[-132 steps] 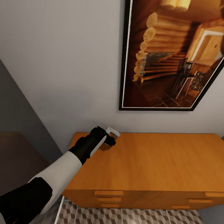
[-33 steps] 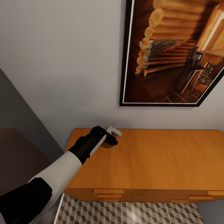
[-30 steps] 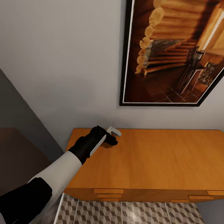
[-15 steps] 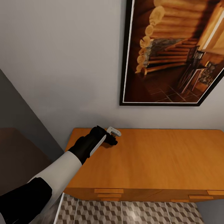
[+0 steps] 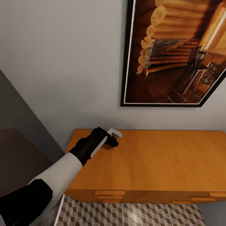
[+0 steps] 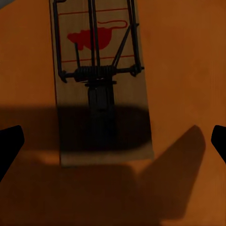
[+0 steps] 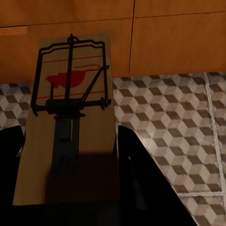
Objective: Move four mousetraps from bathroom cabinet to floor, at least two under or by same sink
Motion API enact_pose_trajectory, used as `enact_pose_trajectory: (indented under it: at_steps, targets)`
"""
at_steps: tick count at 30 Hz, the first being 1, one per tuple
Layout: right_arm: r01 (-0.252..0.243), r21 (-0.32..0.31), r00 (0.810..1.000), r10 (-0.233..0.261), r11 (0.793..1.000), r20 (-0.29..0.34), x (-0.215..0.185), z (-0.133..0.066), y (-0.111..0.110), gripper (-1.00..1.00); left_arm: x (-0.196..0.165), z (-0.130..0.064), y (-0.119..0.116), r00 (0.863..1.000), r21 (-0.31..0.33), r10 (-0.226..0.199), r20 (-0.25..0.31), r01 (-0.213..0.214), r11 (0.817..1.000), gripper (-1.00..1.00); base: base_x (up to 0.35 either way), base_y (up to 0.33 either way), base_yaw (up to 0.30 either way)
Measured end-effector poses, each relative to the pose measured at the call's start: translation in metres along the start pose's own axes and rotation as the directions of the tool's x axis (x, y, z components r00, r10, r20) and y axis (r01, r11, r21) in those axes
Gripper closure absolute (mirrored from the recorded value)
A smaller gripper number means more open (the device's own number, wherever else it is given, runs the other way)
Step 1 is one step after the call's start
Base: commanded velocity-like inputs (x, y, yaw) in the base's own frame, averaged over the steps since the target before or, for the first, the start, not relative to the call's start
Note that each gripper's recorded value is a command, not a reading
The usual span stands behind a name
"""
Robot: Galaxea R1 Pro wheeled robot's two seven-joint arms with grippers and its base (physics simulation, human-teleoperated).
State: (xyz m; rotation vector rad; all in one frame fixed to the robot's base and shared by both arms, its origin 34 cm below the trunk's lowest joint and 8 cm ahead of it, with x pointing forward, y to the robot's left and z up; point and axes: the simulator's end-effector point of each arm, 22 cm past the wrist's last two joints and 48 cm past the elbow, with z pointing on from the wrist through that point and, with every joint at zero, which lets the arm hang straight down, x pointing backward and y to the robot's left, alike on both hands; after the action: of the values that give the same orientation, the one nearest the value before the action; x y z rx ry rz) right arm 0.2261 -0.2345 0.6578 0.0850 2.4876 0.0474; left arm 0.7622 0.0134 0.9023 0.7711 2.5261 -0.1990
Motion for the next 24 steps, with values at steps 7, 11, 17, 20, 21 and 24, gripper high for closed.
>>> enact_pose_trajectory:
  at_steps: [7, 11, 17, 20, 21, 24]
  targets:
    - [0.0, 0.0, 1.0, 0.0, 1.0, -0.004, 0.0012, -0.0004, -0.0001, 1.0, 0.001, 0.0018, -0.0008, 1.0, 0.002, 0.0, -0.002, 0.0, 1.0, -1.0, 0.0, 0.0, 0.0]
    - [0.0, 0.001, 1.0, 0.0, 1.0, -0.008, 0.0026, -0.0009, -0.0002, 1.0, 0.0031, 0.0042, -0.0008, 1.0, 0.004, -0.002, -0.007, 0.002, 1.0, -1.0, 0.0, 0.0, 0.0]
    - [0.0, 0.001, 1.0, 0.0, 1.0, -0.014, 0.0051, -0.0021, -0.0004, 1.0, 0.0032, 0.0057, -0.0008, 1.0, 0.003, 0.002, -0.006, -0.002, 1.0, -1.0, 0.0, 0.0, 0.0]
    - [0.0, 0.001, 1.0, 0.0, 1.0, -0.017, 0.0061, -0.0024, -0.0004, 1.0, 0.0026, 0.0064, -0.0005, 1.0, 0.0, 0.006, -0.003, -0.006, 1.0, -1.0, 0.0, 0.0, 0.0]
    - [0.0, 0.002, 1.0, 0.0, 1.0, -0.018, 0.0066, -0.0026, -0.0005, 1.0, 0.0022, 0.0065, -0.0006, 1.0, 0.0, 0.007, -0.002, -0.007, 1.0, -1.0, 0.0, 0.0, 0.0]
    - [0.0, 0.002, 1.0, 0.0, 1.0, -0.021, 0.0076, -0.003, -0.0005, 1.0, 0.0015, 0.007, -0.0007, 1.0, 0.001, 0.007, 0.001, -0.007, 1.0, -1.0, 0.0, 0.0, 0.0]
